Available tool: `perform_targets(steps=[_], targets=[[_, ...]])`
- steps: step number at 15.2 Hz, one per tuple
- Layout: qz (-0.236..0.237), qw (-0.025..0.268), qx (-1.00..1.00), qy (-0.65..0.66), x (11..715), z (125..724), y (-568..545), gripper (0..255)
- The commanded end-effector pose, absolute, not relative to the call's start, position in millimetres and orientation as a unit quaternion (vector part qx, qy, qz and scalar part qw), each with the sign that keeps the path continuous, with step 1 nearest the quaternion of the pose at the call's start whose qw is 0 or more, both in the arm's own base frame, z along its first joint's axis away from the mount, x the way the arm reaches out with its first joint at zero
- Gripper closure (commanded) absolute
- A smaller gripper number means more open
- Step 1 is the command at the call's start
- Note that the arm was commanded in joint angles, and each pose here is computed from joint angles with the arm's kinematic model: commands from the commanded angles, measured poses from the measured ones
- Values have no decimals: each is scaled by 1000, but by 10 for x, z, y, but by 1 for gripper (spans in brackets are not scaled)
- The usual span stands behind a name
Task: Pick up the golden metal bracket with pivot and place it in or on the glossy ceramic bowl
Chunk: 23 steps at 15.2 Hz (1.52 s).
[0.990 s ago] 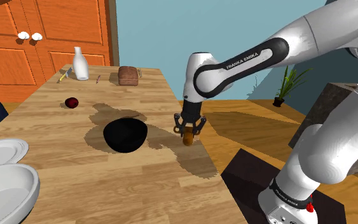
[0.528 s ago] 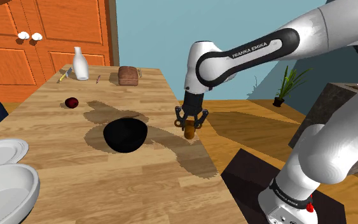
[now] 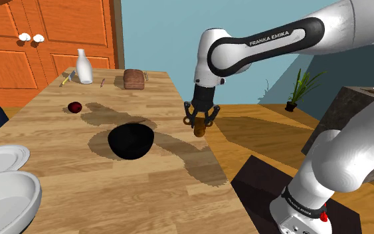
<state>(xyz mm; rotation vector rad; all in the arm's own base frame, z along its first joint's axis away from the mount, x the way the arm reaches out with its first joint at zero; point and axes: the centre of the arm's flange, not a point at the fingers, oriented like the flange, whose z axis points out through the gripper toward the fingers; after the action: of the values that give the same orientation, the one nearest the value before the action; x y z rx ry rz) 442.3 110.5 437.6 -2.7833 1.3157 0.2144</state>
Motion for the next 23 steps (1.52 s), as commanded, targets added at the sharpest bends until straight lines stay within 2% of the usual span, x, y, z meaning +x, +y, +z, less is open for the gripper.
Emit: perform_targets(steps=[1, 20, 23], targets=[[70, 28, -902, 426, 4525, 4421, 1182, 255], [70, 28, -902, 426, 6549, 4414, 2664, 255], [70, 28, -902, 426, 6608, 4307, 2708, 255]])
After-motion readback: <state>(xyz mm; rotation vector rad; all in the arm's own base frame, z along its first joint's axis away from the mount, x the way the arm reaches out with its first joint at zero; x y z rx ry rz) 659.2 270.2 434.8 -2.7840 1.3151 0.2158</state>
